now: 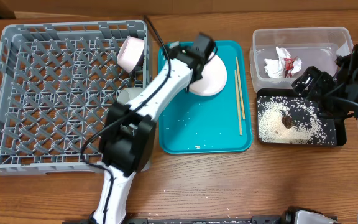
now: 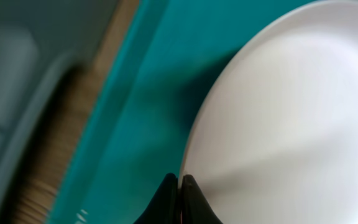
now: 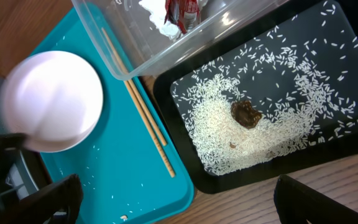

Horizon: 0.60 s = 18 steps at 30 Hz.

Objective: Sort waste into correct bins and load items into the dishwasher
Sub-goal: 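Lift the pink plate into the rack's back row and release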

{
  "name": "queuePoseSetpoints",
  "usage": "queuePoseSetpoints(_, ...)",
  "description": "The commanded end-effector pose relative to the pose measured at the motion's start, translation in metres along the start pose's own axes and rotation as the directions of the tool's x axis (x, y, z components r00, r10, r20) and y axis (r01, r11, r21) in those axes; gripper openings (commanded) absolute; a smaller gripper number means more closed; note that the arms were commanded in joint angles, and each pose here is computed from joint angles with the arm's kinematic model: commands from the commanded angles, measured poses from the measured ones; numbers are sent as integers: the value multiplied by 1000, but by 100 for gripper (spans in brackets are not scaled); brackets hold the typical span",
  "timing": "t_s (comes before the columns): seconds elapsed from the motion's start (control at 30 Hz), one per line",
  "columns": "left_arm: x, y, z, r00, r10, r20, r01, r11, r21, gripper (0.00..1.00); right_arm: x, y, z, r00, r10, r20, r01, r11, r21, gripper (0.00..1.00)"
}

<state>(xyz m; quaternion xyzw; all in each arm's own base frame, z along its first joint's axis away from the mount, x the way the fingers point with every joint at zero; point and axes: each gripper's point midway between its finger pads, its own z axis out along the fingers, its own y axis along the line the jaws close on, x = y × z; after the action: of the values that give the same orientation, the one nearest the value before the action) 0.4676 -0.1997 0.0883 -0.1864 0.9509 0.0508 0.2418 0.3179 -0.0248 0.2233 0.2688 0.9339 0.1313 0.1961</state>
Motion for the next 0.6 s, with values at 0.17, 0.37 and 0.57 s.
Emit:
queuePoseSetpoints(0.17, -130, 99, -176, 821, 429, 377, -267, 872, -411, 4, -6, 1, -5, 1000, -2, 24, 2, 1000, -2, 100)
queuePoseSetpoints(0.37, -161, 173, -215, 798, 483, 360, -128, 720, -682, 4, -7, 1, -5, 1000, -2, 24, 2, 1000, -2, 100)
queuePoseSetpoints(0.57, -187, 235, -205, 850, 389, 355, -5, 679, -734, 4, -7, 1, -5, 1000, -2, 24, 2, 1000, -2, 100)
